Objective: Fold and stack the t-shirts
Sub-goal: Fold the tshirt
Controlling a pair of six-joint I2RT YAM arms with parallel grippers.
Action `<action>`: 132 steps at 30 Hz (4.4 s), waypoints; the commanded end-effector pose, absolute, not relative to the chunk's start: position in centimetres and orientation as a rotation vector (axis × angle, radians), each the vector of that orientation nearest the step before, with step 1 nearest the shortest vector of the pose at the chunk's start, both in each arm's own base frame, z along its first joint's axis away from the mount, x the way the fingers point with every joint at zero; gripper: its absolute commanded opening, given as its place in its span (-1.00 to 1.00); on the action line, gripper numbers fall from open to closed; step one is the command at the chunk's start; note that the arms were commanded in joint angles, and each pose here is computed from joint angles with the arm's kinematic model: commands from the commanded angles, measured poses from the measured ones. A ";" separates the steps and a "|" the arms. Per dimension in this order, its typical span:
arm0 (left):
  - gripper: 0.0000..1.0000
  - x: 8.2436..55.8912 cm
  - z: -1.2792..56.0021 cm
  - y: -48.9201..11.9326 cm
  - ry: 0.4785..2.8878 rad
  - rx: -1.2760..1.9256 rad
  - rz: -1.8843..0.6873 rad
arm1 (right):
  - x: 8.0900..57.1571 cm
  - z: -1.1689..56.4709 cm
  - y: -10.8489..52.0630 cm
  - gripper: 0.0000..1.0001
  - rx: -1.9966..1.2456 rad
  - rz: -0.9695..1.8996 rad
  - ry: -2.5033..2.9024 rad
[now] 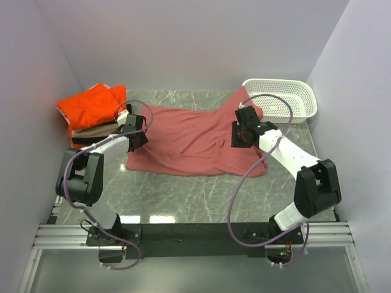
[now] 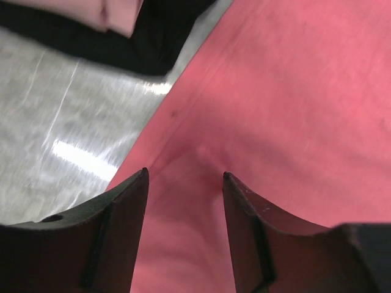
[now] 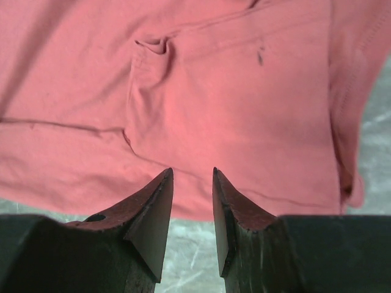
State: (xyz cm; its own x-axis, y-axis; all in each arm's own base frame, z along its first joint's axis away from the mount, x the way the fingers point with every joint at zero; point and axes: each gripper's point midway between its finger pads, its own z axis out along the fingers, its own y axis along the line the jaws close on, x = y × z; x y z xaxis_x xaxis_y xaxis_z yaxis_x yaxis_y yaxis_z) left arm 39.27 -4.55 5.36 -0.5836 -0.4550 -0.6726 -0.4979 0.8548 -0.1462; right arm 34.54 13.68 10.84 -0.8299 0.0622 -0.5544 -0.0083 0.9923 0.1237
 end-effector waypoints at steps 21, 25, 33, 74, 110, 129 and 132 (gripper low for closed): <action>-0.42 42.3 3.9 -5.0 2.306 -0.694 0.014 | 32.4 12.7 8.7 -0.20 0.153 0.042 2.472; -0.30 42.2 3.8 -5.0 2.305 -0.699 0.010 | 32.7 12.5 7.8 -0.19 0.188 0.023 2.470; -0.99 42.6 3.6 -5.0 2.326 -0.678 0.017 | 34.4 9.8 5.5 -0.19 0.311 -0.025 2.528; -0.99 41.7 5.1 -1.7 2.338 -0.670 0.146 | 33.5 3.0 -0.7 -1.00 0.507 -0.259 2.679; 0.44 37.0 9.6 -16.8 2.286 -0.428 -0.272 | 40.3 11.9 10.2 -0.21 0.195 -0.005 2.505; 0.46 31.9 7.4 -32.3 2.310 -0.118 -0.599 | 43.1 4.7 17.9 -0.22 0.029 0.175 2.661; 0.45 31.2 6.3 -32.4 2.333 -0.113 -0.593 | 43.2 4.6 18.0 -0.21 0.021 0.175 2.659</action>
State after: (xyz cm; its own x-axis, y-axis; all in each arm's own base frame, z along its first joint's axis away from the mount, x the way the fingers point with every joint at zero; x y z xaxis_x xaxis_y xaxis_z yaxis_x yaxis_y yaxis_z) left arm 30.61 -30.78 4.97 -0.7591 -0.2008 -0.6192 0.0735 0.9187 -0.3880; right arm 41.29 16.82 2.94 -0.9165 0.0490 -0.3970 0.0097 0.9949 0.1005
